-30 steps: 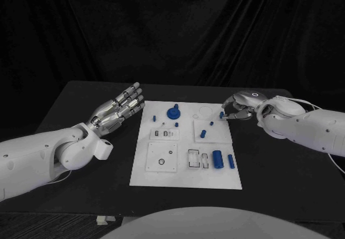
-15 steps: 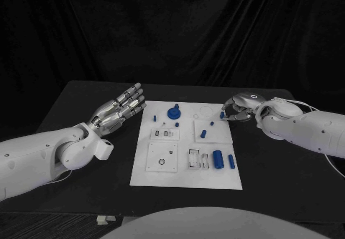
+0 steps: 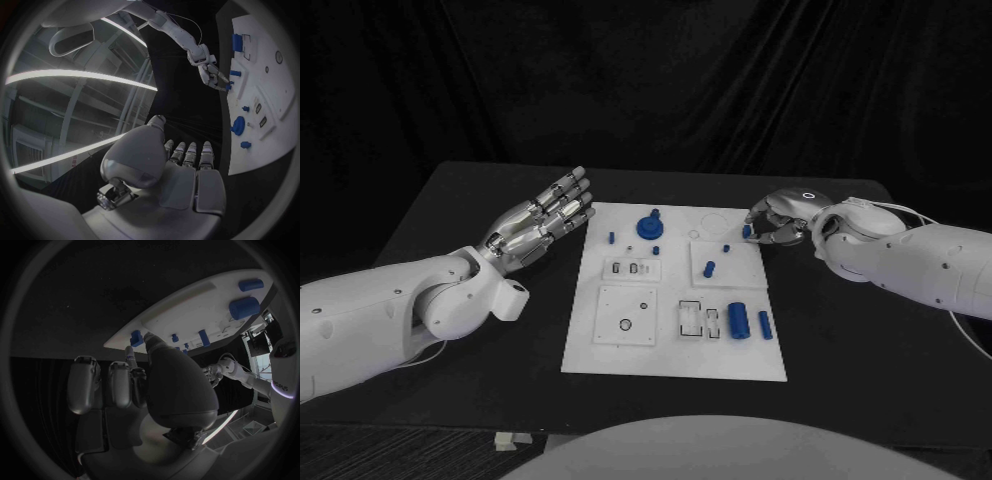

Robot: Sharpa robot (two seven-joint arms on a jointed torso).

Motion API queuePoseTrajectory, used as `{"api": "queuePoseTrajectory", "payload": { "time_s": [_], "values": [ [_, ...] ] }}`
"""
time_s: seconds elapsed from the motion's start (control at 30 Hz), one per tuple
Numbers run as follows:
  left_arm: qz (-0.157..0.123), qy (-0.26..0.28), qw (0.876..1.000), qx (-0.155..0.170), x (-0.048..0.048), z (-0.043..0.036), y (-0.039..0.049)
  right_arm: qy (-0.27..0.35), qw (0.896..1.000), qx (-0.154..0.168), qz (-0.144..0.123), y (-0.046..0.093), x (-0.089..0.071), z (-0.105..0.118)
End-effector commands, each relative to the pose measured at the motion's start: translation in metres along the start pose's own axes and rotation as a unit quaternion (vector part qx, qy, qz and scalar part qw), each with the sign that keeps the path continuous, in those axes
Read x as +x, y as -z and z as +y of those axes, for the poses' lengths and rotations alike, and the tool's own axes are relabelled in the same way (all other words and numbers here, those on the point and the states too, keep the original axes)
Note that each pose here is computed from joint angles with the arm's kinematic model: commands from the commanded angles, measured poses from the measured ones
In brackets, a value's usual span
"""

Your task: Assemble the parts on the task board

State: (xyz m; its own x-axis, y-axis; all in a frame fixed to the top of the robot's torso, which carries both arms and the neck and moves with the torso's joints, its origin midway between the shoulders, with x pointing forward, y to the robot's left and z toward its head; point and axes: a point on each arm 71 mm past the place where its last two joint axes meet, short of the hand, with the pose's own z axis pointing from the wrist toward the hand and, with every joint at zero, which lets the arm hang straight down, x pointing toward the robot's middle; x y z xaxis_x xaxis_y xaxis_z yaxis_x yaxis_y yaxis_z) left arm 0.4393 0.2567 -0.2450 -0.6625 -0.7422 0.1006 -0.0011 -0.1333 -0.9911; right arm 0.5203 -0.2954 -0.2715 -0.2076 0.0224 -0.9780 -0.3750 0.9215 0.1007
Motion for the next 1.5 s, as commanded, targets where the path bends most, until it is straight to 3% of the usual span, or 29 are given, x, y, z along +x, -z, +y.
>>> {"api": "queuePoseTrajectory", "payload": {
  "time_s": [0.03,1.5],
  "values": [
    [0.007,0.006,1.000,0.007,0.0022,-0.0004,-0.0008,0.000,1.000,0.007,0.006,-0.0001,0.0024,-0.0009],
    [0.014,0.011,1.000,0.000,0.0034,0.0020,-0.0022,0.004,1.000,0.008,0.018,-0.0090,0.0091,0.0003]
  ]
}}
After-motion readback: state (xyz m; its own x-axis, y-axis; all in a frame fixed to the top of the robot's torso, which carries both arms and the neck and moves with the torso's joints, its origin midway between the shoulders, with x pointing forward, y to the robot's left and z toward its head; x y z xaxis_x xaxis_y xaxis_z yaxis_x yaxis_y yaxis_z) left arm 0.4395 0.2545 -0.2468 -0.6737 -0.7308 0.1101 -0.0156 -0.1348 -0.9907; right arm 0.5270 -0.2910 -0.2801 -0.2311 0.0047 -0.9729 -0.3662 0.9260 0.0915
